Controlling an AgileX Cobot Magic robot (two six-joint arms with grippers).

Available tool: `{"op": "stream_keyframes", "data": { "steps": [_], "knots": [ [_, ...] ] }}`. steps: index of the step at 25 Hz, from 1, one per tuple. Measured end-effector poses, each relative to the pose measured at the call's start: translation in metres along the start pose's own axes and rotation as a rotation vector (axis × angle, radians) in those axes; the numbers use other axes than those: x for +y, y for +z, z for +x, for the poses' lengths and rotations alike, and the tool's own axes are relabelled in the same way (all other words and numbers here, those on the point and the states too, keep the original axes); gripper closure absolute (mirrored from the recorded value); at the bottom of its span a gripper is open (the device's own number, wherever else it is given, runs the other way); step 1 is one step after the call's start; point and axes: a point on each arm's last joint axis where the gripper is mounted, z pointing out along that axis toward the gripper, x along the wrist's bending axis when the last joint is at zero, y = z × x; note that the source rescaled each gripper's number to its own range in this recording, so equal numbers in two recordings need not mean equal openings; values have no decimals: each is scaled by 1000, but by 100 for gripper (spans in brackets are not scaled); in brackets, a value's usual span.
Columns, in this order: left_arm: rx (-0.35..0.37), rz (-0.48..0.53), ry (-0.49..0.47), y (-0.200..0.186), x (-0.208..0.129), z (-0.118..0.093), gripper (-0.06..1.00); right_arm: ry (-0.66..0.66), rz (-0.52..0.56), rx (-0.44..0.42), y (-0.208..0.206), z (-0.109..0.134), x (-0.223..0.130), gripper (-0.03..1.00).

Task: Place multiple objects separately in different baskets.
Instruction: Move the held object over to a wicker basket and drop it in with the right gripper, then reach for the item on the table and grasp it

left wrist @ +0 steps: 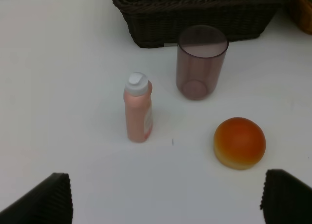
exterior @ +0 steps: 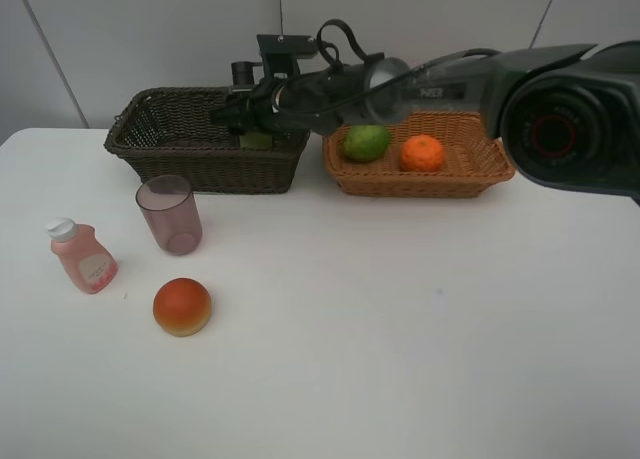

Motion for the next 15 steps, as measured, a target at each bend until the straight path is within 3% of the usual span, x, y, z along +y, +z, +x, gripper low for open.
{"op": "stream_keyframes", "data": {
  "steps": [2, 4, 6, 9, 15],
  "knots": [
    [0, 0, 0, 0, 0, 0, -5, 2, -2, -3, 0, -2, 1, 73],
    [0, 0, 0, 0, 0, 0, -5, 3, -7, -4, -1, -3, 2, 50],
    [0, 0, 0, 0, 0, 0, -5, 3, -11, -3, -2, -3, 4, 38],
    [0, 0, 0, 0, 0, 0, -5, 4, -18, -3, -5, -2, 9, 33],
    [0, 0, 0, 0, 0, 0, -5, 8, 44, -63, -30, -4, 32, 31]
  ]
}}
